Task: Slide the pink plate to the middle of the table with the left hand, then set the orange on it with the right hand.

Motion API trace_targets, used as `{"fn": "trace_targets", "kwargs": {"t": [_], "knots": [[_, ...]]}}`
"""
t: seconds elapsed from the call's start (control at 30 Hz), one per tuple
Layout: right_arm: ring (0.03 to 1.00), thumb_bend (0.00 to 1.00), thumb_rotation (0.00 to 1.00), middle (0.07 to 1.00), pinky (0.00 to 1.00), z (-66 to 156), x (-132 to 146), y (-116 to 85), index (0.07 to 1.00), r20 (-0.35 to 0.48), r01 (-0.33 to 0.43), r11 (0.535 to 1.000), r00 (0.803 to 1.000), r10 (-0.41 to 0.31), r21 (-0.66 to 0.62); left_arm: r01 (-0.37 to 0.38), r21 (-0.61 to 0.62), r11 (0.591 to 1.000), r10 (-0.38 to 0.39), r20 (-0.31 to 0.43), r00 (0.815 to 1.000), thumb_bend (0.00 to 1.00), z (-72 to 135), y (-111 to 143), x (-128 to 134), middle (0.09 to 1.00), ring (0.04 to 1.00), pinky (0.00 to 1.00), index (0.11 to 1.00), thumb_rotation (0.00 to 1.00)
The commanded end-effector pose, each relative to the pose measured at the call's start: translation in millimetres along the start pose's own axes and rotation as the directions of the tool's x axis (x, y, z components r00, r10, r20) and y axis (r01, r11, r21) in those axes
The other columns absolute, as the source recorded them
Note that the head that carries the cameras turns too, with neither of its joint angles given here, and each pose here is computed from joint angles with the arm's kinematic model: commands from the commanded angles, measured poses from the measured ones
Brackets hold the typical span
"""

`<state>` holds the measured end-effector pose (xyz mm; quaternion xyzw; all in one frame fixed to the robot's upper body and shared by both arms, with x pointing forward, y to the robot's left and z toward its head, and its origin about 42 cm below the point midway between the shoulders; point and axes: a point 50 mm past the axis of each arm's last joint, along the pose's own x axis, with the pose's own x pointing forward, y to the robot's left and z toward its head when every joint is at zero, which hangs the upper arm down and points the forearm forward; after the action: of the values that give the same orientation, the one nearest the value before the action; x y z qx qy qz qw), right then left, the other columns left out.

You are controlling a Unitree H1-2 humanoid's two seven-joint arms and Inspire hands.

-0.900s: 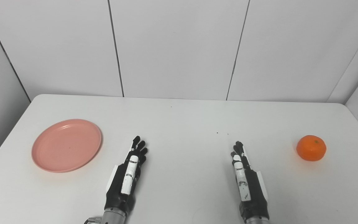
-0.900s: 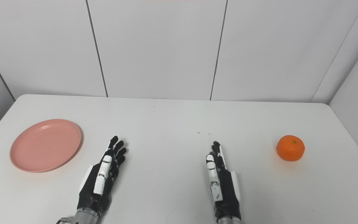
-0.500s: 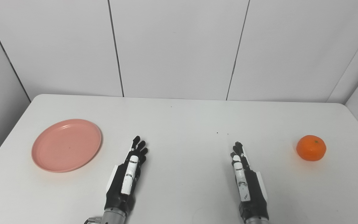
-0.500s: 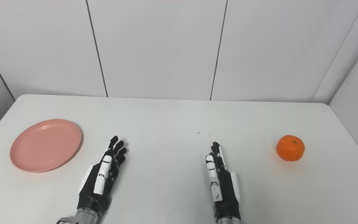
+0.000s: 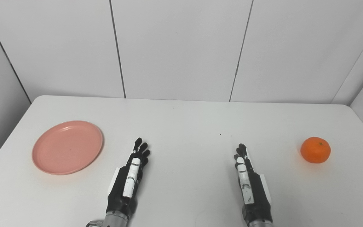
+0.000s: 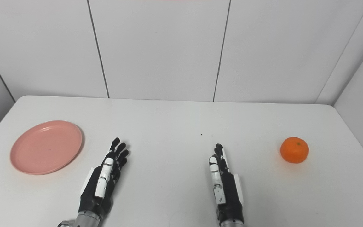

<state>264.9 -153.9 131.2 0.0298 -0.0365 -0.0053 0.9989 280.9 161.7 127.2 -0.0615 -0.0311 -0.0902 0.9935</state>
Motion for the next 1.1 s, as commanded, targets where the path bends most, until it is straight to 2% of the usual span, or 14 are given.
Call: {"fn": "trace_targets", "kwargs": {"t": [0.0,0.73,1.07], "knots": [[0.981,0.25,1.00,0.986,1.00,13,5,4,0.984,0.079,-0.011,1.000,0.997,0.010,0.016,0.016,-0.003,1.000,-0.016,0.040,0.999,0.41,6,-7,3,0.986,0.972,1.00,0.986,1.00],[0.976,0.24,1.00,0.983,1.00,12,5,2,0.982,0.080,-0.015,1.000,0.997,0.014,0.013,0.019,0.000,1.000,-0.019,0.038,0.999,0.41,5,-9,4,0.984,0.970,0.99,0.984,1.00],[0.984,0.24,1.00,0.988,1.00,6,4,-13,0.988,0.074,-0.044,0.999,0.996,0.044,-0.009,0.026,0.001,1.000,-0.026,0.029,0.999,0.41,-7,-22,5,0.985,0.972,0.99,0.986,1.00]]}}
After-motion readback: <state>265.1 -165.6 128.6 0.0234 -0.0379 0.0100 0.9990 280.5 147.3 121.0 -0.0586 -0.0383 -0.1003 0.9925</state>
